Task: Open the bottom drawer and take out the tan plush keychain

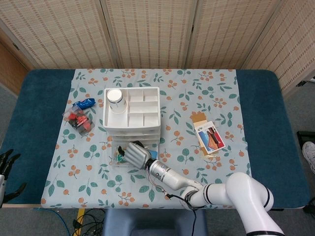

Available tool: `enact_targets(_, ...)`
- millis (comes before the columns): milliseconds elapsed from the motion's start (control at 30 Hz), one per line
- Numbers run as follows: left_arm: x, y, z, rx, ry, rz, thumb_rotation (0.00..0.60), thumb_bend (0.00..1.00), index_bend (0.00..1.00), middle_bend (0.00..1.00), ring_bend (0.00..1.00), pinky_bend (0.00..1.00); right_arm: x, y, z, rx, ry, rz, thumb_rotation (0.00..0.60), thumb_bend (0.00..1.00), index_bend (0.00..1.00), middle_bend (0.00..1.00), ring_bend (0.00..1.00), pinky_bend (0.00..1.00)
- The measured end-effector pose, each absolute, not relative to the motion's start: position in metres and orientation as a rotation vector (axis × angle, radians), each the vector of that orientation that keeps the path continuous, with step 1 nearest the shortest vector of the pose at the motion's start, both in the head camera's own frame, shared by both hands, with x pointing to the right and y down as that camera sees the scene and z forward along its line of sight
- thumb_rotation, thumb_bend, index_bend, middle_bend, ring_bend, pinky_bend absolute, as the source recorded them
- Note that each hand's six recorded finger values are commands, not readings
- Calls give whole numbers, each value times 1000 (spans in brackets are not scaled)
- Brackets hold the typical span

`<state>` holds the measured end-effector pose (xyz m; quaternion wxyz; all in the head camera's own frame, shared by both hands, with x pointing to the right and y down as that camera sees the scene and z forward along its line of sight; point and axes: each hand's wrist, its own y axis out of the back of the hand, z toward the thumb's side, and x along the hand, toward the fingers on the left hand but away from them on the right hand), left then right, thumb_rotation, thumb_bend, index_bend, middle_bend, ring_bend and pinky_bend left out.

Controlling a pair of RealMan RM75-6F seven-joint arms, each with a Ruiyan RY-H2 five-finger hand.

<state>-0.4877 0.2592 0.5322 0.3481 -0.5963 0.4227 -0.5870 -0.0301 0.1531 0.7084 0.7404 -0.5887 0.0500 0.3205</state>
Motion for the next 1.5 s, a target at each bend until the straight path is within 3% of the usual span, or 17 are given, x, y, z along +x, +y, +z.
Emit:
enact_targets(733, -493, 260, 535, -1546, 1097, -1537, 600, 214, 147, 84, 88, 95, -38, 154, 733, -1212, 153, 722, 600, 284, 172, 869, 981, 1000)
enact_targets(1167, -496, 262, 537, -1556, 1104, -1542, 600, 214, 147, 84, 88, 95, -39, 155, 737, -1159, 167, 714, 600, 453, 268, 870, 981, 1000)
enact_targets(1500, -498, 264, 537, -1553, 1108, -1549, 600, 214, 147, 84, 88, 95, -36, 154, 741, -1125, 179, 727, 600, 475, 383, 875, 982, 1000)
